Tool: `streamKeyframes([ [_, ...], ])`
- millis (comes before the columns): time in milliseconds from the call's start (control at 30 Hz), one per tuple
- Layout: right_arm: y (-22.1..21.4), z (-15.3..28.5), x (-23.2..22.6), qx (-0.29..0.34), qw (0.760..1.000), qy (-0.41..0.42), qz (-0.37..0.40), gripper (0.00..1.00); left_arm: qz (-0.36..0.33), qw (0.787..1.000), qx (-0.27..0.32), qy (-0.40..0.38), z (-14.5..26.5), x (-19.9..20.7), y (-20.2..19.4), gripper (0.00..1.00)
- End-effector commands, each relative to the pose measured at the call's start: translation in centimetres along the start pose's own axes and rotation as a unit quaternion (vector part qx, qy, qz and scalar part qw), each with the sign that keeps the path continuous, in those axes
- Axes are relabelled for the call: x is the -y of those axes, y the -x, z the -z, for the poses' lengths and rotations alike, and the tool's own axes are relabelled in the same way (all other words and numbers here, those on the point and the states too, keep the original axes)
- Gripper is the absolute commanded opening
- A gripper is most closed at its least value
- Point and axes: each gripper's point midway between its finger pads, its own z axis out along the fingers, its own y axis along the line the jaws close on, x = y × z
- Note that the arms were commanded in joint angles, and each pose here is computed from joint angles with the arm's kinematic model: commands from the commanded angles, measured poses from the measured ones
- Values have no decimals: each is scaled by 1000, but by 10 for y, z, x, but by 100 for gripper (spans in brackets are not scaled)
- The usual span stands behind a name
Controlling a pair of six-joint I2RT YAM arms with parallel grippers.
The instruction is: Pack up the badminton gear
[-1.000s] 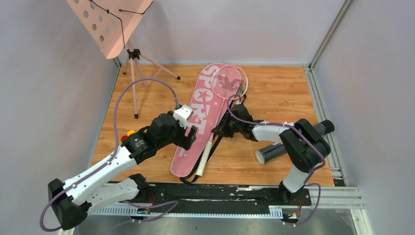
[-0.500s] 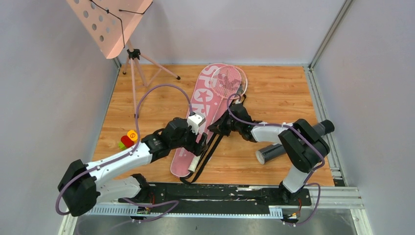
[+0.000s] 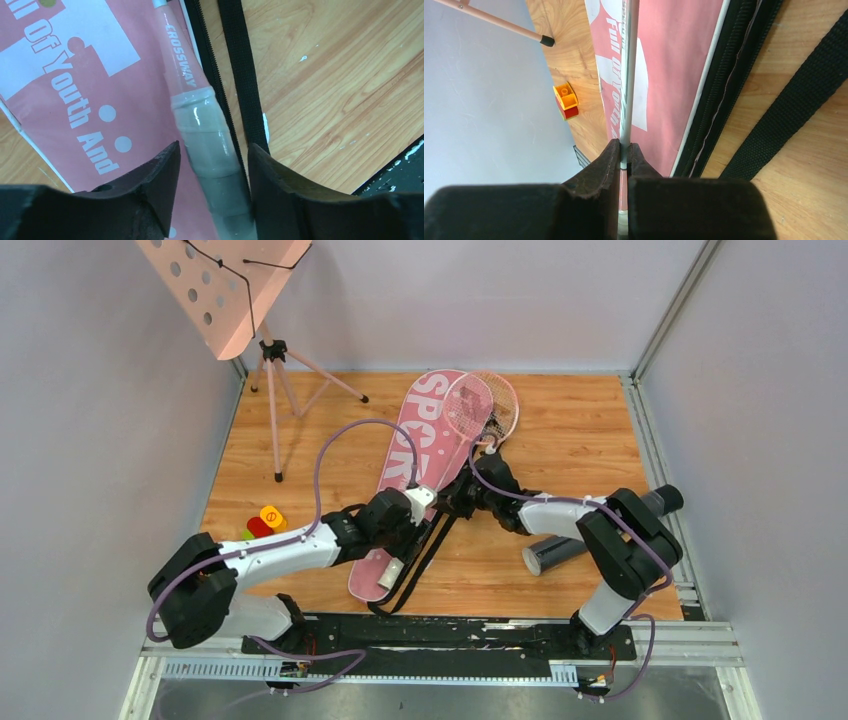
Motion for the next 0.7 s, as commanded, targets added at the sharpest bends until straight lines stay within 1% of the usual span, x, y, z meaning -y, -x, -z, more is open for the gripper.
streamKeyframes([
  [0, 1, 13, -36, 10, 996, 77, 46, 0, -2, 999, 42, 19, 2, -6, 21, 47],
  [33, 0, 13, -37, 8, 995, 85, 54, 2, 4, 999, 43, 19, 3, -6, 21, 42],
  [67, -1, 14, -37, 6, 993, 96, 65, 6, 9, 999, 48, 20, 4, -5, 23, 31],
  [100, -2, 15, -38, 5, 992, 105, 75, 9, 19, 998, 51, 19, 6, -4, 24, 26],
  [133, -2, 15, -37, 6, 990, 111, 82, 14, 24, 998, 59, 10, 9, -1, 26, 18],
  [200, 2, 17, -36, 9, 988, 126, 91, 24, 42, 996, 77, -10, 16, 6, 31, 9],
  [267, 8, 22, -35, 20, 983, 146, 107, 30, 65, 993, 97, -27, 24, 12, 36, 5],
  [333, 16, 24, -30, 31, 981, 147, 120, 34, 86, 989, 113, -39, 32, 16, 40, 3],
  [433, 23, 29, -29, 32, 978, 163, 123, 43, 113, 983, 132, -67, 44, 25, 44, 0],
  [500, 24, 31, -31, 32, 976, 176, 122, 44, 132, 976, 150, -83, 50, 30, 48, 0],
  [533, 24, 33, -34, 33, 975, 183, 123, 42, 145, 973, 156, -90, 53, 32, 50, 0],
  [567, 24, 35, -36, 36, 973, 189, 124, 39, 149, 970, 167, -99, 56, 35, 53, 0],
  [667, 25, 42, -43, 46, 968, 211, 130, 28, 168, 964, 172, -113, 60, 40, 58, 0],
])
